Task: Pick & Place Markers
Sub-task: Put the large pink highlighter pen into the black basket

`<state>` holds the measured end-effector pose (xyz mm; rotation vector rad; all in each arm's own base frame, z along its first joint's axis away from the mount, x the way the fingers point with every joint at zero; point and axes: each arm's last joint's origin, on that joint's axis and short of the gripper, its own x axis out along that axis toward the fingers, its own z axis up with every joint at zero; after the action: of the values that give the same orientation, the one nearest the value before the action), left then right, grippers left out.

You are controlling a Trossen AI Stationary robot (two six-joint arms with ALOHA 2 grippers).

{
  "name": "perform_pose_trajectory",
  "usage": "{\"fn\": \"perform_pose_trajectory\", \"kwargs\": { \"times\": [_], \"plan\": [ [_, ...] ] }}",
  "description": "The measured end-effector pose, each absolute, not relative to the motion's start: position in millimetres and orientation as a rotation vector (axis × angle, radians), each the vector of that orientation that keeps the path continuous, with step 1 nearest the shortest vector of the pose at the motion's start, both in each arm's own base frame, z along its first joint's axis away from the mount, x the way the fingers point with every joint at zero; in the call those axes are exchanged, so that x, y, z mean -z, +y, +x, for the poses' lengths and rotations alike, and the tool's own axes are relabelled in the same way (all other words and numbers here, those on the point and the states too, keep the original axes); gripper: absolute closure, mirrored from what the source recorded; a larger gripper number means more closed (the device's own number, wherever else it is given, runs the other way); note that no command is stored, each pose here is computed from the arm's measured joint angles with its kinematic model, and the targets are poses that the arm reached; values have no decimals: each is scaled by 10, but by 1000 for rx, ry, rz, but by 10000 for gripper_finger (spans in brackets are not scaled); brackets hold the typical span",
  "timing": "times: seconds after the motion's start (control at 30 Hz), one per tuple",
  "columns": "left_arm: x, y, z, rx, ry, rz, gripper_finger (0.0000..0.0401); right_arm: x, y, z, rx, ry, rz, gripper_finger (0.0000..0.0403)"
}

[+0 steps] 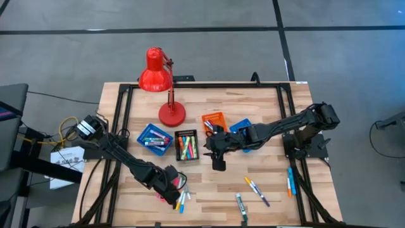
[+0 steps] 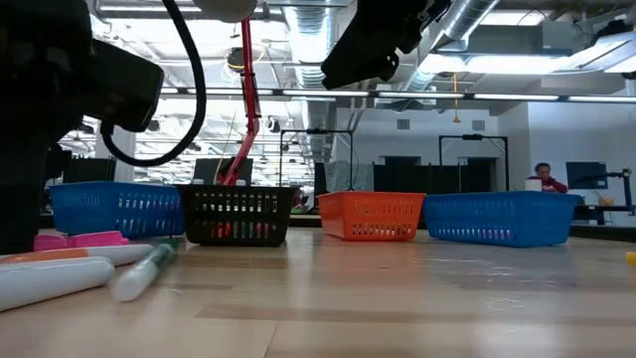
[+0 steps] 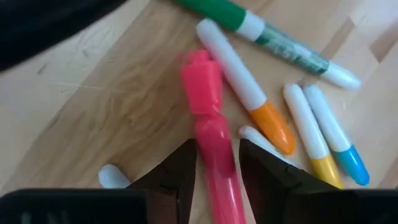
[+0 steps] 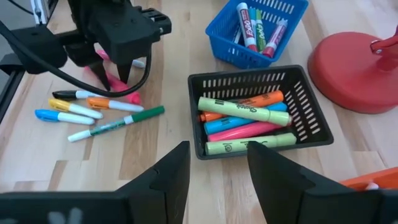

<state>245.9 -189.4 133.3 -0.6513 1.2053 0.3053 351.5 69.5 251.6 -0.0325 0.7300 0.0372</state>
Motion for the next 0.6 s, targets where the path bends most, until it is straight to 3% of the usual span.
{"fn": "perform_pose_trajectory", "kwargs": {
  "times": [0.37, 0.6],
  "plan": [
    [-1431, -1816, 2449, -337, 1157, -648, 345, -2515, 698, 3513, -38, 731, -33, 255],
    [-1967, -1555, 2489, -352, 860, -655, 324, -2515, 683, 3516, -34, 731, -32, 257]
  ]
}}
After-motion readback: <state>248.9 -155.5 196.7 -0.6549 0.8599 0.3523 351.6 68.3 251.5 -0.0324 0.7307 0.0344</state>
